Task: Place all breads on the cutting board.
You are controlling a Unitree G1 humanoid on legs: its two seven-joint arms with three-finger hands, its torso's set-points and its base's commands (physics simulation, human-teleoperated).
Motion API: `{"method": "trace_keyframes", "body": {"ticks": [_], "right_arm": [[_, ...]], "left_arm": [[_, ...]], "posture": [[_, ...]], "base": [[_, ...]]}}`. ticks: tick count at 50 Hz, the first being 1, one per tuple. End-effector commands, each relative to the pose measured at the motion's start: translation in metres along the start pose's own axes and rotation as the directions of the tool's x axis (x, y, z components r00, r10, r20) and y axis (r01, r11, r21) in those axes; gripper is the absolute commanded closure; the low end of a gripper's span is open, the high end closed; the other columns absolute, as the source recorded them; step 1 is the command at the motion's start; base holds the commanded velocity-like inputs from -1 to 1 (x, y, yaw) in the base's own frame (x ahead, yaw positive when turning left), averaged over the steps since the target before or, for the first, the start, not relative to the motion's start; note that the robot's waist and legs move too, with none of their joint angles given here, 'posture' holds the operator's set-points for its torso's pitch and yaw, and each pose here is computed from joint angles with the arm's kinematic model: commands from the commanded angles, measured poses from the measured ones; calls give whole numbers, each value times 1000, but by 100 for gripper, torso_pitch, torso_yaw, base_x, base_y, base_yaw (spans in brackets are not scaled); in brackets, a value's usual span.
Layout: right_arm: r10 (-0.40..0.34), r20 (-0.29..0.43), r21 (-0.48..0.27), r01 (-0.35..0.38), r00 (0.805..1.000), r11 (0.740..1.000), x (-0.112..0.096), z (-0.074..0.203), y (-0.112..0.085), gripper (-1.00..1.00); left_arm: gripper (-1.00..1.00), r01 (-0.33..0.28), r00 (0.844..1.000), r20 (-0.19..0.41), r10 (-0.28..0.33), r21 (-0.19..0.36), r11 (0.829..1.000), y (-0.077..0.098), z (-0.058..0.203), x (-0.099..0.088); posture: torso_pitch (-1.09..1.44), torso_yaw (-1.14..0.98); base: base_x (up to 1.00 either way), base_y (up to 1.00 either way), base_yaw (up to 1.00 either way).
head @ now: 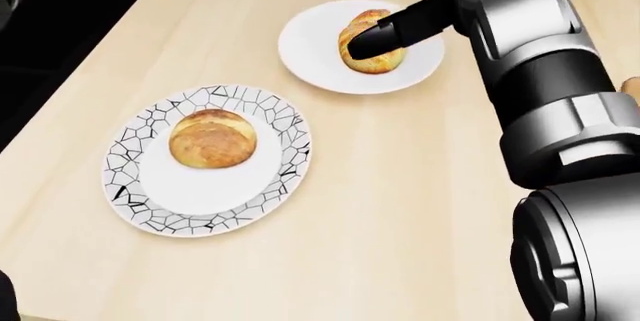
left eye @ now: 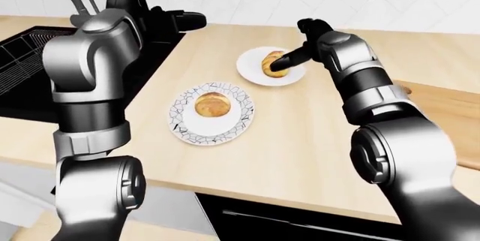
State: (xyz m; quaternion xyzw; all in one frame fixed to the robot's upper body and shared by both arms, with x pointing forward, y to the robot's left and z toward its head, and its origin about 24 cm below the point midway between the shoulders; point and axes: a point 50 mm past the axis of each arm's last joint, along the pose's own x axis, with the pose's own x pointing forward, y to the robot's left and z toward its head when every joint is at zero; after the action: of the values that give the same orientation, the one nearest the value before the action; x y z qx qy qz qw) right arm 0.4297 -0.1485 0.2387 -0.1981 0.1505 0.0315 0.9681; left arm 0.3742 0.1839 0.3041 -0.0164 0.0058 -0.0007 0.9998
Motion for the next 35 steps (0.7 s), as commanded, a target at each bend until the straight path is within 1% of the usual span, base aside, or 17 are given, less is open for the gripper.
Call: {"method": "trace_keyframes", "body": {"ticks": [1,7,9,11,12,13,14,16,17,19,21,24,25,27,32,33,35], "right_arm": [[-30,113,-15,32,993,999,-9,29,-7,-100],[-22,113,-30,25,993,999,-8,29,-4,-99],[-20,114,-33,24,993,999,-8,29,-3,-96],[-14,116,-35,18,993,999,-8,30,-1,-82],[-13,116,-41,17,993,999,-8,30,0,-78],[-13,116,-44,18,993,999,-7,29,1,-80],[-11,115,-45,16,993,999,-7,28,2,-77],[-6,115,-48,12,993,999,-6,27,4,-64],[-5,115,-48,10,993,999,-6,27,5,-53],[-2,115,-50,8,993,999,-6,26,6,-58],[0,113,-51,6,994,999,-5,25,7,-53],[3,114,-53,3,993,999,-5,25,8,-58],[3,113,-60,3,994,998,-4,24,9,-65],[-6,115,-84,16,993,996,-3,21,10,-69],[-10,120,-113,24,993,993,-2,21,12,-65],[-11,122,-132,28,992,991,-2,21,13,-65],[-11,124,-143,28,992,989,-2,20,15,-65]], "left_arm": [[-100,2,995,104,-2,0,1000,0,24,-7],[-100,-2,994,107,2,1,1000,2,26,-9],[-100,-2,994,107,2,2,1000,2,26,-8],[-100,2,994,108,-3,2,1000,0,25,-7],[-100,3,994,108,-3,1,1000,0,25,-7],[-100,4,994,108,-4,0,1000,0,25,-6],[-100,4,994,107,-4,0,1000,0,25,-7],[-100,3,994,107,-3,-1,1000,0,24,-7],[-100,4,994,108,-3,-2,1000,0,25,-7],[-100,4,994,108,-3,-2,1000,1,26,-8],[-100,3,994,109,-2,-2,1000,0,27,-8],[-100,6,994,109,-6,-4,1000,0,25,-8],[-100,6,994,108,-6,-5,1000,0,25,-7],[-100,6,994,107,-5,-5,1000,0,24,-7],[-100,5,994,107,-4,-8,1000,0,23,-7],[-100,6,994,107,-5,-8,1000,0,23,-8],[-100,7,994,107,-6,-9,1000,-1,24,-8]], "posture": [[0,0],[0,0],[0,0],[0,0],[0,0],[0,0],[0,0],[0,0],[0,0],[0,0],[0,0],[0,0],[0,0],[0,0],[0,0],[0,0],[0,0]], "base": [[0,0,0],[0,0,0],[0,0,0],[0,0,0],[0,0,0],[0,0,0],[0,0,0],[0,0,0],[0,0,0],[0,0,0],[0,0,0],[0,0,0],[0,0,0],[0,0,0],[0,0,0],[0,0,0],[0,0,0]]}}
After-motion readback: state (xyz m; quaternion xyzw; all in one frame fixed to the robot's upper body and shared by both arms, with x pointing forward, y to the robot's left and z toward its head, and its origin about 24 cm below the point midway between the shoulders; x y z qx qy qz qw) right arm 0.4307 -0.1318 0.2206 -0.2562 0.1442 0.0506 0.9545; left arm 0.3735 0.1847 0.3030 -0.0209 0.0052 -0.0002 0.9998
